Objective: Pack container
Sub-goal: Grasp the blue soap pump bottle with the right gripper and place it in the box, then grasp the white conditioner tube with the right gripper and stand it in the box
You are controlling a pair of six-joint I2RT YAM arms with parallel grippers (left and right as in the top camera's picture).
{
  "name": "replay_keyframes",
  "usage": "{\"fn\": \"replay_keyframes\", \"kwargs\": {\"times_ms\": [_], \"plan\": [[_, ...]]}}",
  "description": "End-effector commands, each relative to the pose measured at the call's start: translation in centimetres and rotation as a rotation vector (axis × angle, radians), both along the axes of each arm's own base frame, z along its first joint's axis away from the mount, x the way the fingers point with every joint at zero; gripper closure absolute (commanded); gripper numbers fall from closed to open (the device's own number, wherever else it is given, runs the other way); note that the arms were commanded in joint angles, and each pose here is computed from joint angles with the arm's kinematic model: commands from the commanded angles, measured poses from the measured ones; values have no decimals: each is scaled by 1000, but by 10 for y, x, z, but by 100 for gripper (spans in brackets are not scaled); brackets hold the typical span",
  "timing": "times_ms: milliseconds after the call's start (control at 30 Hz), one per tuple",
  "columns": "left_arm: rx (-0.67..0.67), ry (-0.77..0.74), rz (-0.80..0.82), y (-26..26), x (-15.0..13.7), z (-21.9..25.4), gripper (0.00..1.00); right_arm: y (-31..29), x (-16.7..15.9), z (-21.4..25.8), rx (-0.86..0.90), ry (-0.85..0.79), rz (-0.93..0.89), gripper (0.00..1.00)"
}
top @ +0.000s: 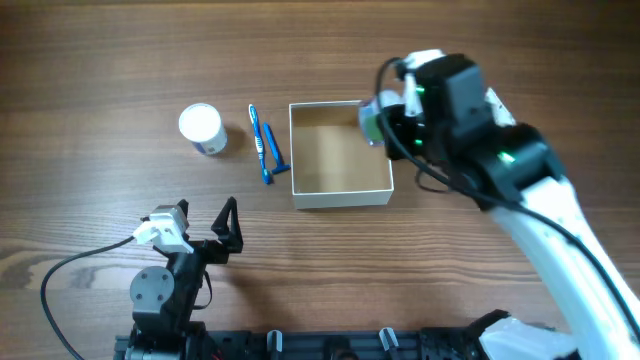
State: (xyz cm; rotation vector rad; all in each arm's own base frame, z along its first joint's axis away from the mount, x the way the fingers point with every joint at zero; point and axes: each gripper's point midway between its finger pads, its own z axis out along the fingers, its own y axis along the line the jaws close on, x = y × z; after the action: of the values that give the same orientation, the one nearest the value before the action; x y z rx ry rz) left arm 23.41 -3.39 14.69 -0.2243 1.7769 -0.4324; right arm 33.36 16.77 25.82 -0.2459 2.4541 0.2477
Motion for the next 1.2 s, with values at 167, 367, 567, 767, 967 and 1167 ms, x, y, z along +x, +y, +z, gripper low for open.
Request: {"fn": "replay_keyframes", "kwargs": {"times_ms": [167, 367, 567, 767, 967, 1167], "plan": [[-9, -3, 13, 2, 0, 0, 0, 15, 61, -130, -148, 192, -110, 84], [-9, -3, 13, 2, 0, 0, 0, 18, 78, -131, -94, 159, -136, 31], [-9, -3, 13, 2, 0, 0, 0, 11, 50, -81, -38, 135, -116, 10], [-9, -3, 13, 2, 0, 0, 0, -79, 19, 25, -74, -109, -325, 7], [-9, -3, 13, 2, 0, 0, 0, -180, 28, 14, -204, -61, -498, 0], [-9, -3, 13, 2, 0, 0, 0, -213, 46, -69, -211, 207, -495, 22]]}}
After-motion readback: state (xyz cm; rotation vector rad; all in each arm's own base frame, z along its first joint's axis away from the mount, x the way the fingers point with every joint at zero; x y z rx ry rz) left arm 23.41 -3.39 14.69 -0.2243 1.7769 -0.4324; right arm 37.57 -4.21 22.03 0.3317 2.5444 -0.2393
